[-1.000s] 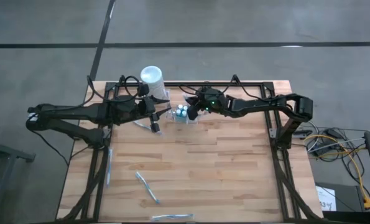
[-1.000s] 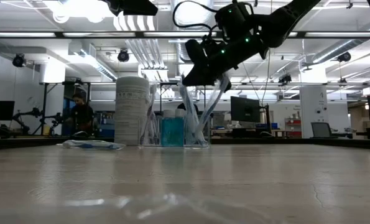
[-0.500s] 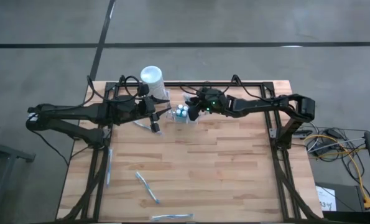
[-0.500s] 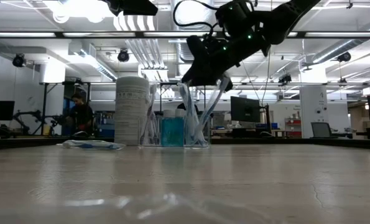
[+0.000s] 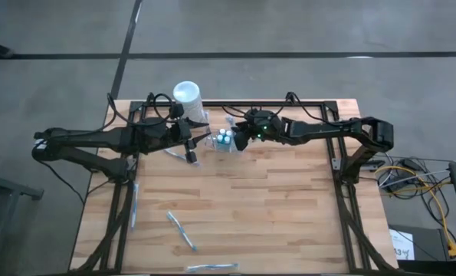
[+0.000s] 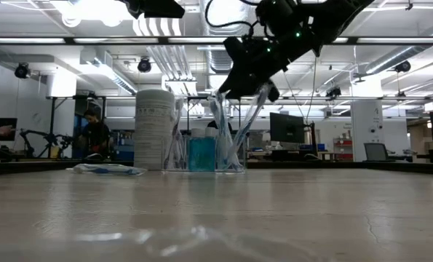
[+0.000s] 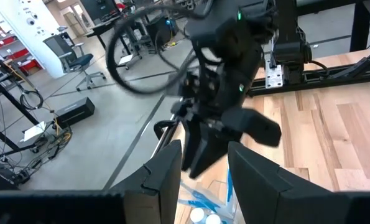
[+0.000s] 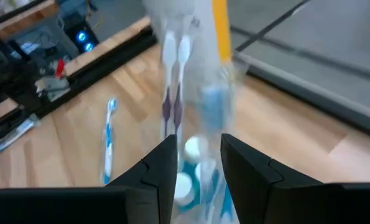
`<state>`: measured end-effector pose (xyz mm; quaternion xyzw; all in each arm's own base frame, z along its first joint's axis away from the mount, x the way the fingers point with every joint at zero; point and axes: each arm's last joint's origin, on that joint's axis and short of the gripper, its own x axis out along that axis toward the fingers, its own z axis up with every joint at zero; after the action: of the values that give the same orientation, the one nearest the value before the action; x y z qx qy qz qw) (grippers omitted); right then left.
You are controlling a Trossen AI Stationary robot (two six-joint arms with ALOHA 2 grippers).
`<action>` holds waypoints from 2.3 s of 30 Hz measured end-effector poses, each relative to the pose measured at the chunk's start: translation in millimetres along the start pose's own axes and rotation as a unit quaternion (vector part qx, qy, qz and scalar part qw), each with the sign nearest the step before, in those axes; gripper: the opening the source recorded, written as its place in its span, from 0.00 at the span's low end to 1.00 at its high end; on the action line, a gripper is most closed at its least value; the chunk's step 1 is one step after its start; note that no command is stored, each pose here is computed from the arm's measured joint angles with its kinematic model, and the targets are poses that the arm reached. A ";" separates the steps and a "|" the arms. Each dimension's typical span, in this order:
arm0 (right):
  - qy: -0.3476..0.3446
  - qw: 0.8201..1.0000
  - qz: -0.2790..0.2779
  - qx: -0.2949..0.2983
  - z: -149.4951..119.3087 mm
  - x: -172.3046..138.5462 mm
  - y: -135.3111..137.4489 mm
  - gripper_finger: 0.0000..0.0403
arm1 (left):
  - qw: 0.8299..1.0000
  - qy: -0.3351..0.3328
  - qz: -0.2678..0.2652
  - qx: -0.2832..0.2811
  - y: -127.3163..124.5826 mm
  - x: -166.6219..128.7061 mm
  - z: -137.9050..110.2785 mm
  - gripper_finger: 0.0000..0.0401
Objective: Pick & Place toothbrushing station
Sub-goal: Put the blue toothbrush into the right of the transparent organizer
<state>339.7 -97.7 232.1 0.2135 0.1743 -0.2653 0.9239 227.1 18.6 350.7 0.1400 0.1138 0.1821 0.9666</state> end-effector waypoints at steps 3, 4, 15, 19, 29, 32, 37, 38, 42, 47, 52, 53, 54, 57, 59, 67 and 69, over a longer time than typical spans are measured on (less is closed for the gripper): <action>-0.025 1.000 -0.013 -0.012 9.4 -9.7 0.8 0.30 | 1.000 0.000 0.000 0.000 0.0 0.0 0.0 0.34; -0.032 0.999 -0.016 -0.014 12.3 -13.2 1.2 0.30 | 1.000 0.000 0.000 0.000 0.0 0.0 0.0 0.34; -0.060 0.998 -0.025 -0.018 33.7 -51.7 2.8 0.30 | 1.000 0.000 0.000 0.000 0.0 0.0 0.0 0.34; -0.078 0.996 -0.006 -0.040 40.3 -68.8 10.9 0.28 | 1.000 0.000 0.000 0.000 0.0 0.0 0.0 0.34; -0.093 0.991 0.022 -0.097 41.2 -97.7 30.0 0.23 | 1.000 0.000 0.000 0.000 0.0 0.0 0.0 0.34; -0.082 0.992 0.032 -0.095 37.2 -102.2 35.6 0.22 | 1.000 0.000 0.000 0.000 -0.1 0.0 0.0 0.34; -0.074 0.990 0.061 -0.105 28.5 -107.4 51.0 0.22 | 1.000 0.000 0.000 0.000 0.0 0.0 0.0 0.34; -0.070 0.990 0.066 -0.108 26.3 -107.6 53.7 0.23 | 1.000 0.000 0.000 0.000 0.0 0.0 0.0 0.34; -0.053 0.990 0.085 -0.103 15.6 -108.4 65.8 0.25 | 1.000 0.000 0.000 0.000 0.0 0.0 0.0 0.34; -0.035 0.988 0.103 -0.112 4.5 -109.7 77.3 0.28 | 1.000 0.000 0.000 0.000 -0.1 0.0 0.0 0.34; -0.052 0.989 0.121 -0.066 7.7 -112.3 82.3 0.28 | 1.000 0.000 0.000 0.000 -0.1 0.0 0.0 0.34; -0.054 0.989 0.122 -0.064 8.0 -112.5 82.6 0.27 | 1.000 0.000 0.000 0.000 0.0 0.0 0.0 0.34; -0.055 0.989 0.123 -0.066 8.1 -112.9 82.8 0.26 | 1.000 0.000 0.000 0.000 0.0 0.0 0.0 0.34; -0.054 0.987 0.129 -0.074 8.7 -115.0 83.0 0.25 | 1.000 0.000 0.000 0.000 -0.1 0.0 0.0 0.34; -0.046 0.986 0.140 -0.076 7.9 -115.1 83.3 0.23 | 1.000 0.000 0.000 0.000 0.0 0.0 0.0 0.34; 0.030 0.975 0.195 -0.102 -2.1 -116.3 82.4 0.19 | 1.000 0.000 0.000 0.000 0.0 0.0 0.0 0.34; 0.045 0.972 0.198 -0.116 -4.2 -117.8 80.9 0.18 | 1.000 0.000 0.000 0.000 0.0 0.0 0.0 0.34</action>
<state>290.5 15.5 304.2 0.1473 0.1997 -0.0449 0.9677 227.1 18.6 350.7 0.1400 0.1140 0.1821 0.9666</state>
